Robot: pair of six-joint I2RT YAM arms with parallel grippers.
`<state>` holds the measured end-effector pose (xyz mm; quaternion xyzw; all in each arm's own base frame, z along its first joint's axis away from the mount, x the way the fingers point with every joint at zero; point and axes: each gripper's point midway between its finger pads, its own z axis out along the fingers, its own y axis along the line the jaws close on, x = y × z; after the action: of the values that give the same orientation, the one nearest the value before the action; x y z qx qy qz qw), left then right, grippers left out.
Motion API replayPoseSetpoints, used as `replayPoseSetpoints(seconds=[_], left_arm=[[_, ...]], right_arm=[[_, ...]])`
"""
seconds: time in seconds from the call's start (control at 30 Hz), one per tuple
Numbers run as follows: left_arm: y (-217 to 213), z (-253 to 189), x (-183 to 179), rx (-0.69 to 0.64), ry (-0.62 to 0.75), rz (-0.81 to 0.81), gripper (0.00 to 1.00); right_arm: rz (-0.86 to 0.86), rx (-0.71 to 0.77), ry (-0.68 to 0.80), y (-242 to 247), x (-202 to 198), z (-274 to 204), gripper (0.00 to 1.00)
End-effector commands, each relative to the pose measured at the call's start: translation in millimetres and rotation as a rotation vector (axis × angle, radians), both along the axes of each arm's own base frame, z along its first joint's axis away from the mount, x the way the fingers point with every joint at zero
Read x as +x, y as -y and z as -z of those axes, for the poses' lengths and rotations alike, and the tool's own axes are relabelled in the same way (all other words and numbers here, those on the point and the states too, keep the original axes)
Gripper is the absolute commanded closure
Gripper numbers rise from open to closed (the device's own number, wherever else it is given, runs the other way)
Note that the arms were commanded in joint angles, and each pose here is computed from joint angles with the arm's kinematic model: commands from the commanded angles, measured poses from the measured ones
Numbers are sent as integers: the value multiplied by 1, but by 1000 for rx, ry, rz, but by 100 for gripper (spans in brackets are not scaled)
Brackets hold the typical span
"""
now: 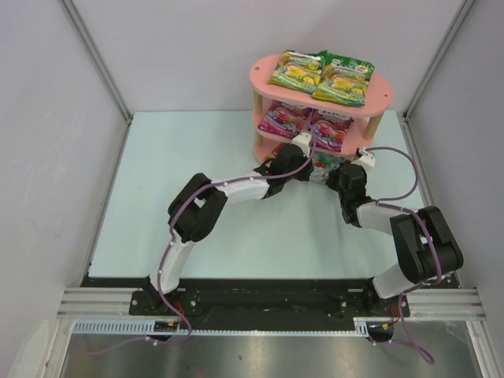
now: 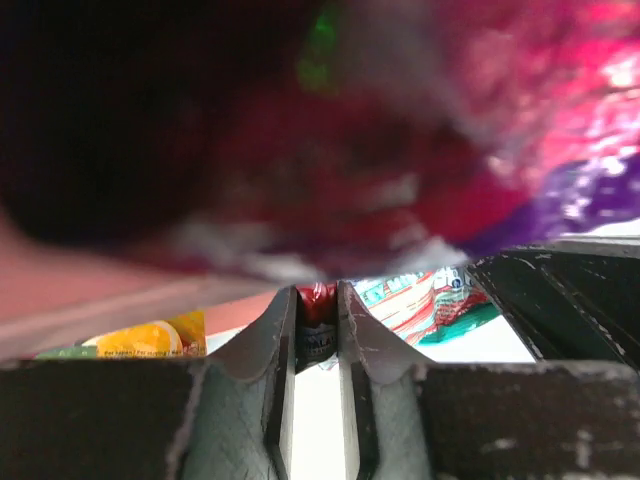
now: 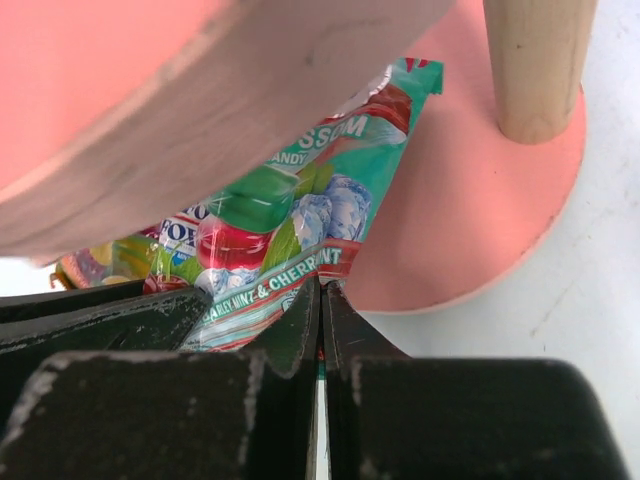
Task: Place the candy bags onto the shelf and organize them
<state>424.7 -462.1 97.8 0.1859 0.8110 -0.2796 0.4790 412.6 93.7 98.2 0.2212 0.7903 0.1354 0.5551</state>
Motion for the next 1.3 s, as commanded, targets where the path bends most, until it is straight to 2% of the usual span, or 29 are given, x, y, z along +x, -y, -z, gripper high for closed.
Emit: replayPoseSetpoints(seconds=[0.0,0.2,0.23,0.3,0.4,0.63,1.07,1.17,1.2,1.27], left_arm=[[22,-21,2,-66,35,78,100],[20,-9,8,-66,15,72,99],[20,-9,9,-70,11,73,90],[19,-12,8,-75,16,73,78],[16,-17,6,-81,23,70,66],[5,-39,-5,-111,42,63,52],[-19,-88,-25,-160,77,50,45],[-23,-91,-29,-157,74,47,44],[-25,-92,-30,-157,73,48,44],[-30,-95,-35,-160,71,45,44]], right_arm=[[-29,31,112,-9,26,-31,100],[-15,27,102,-4,32,-25,100],[-11,30,99,-2,34,-23,100],[-11,30,98,-2,34,-22,100],[-4,27,99,1,36,-22,100],[4,31,96,8,38,-22,100],[20,37,79,17,40,-16,100],[15,42,73,18,40,-15,88],[11,45,75,17,40,-16,78],[12,44,71,19,40,-16,70]])
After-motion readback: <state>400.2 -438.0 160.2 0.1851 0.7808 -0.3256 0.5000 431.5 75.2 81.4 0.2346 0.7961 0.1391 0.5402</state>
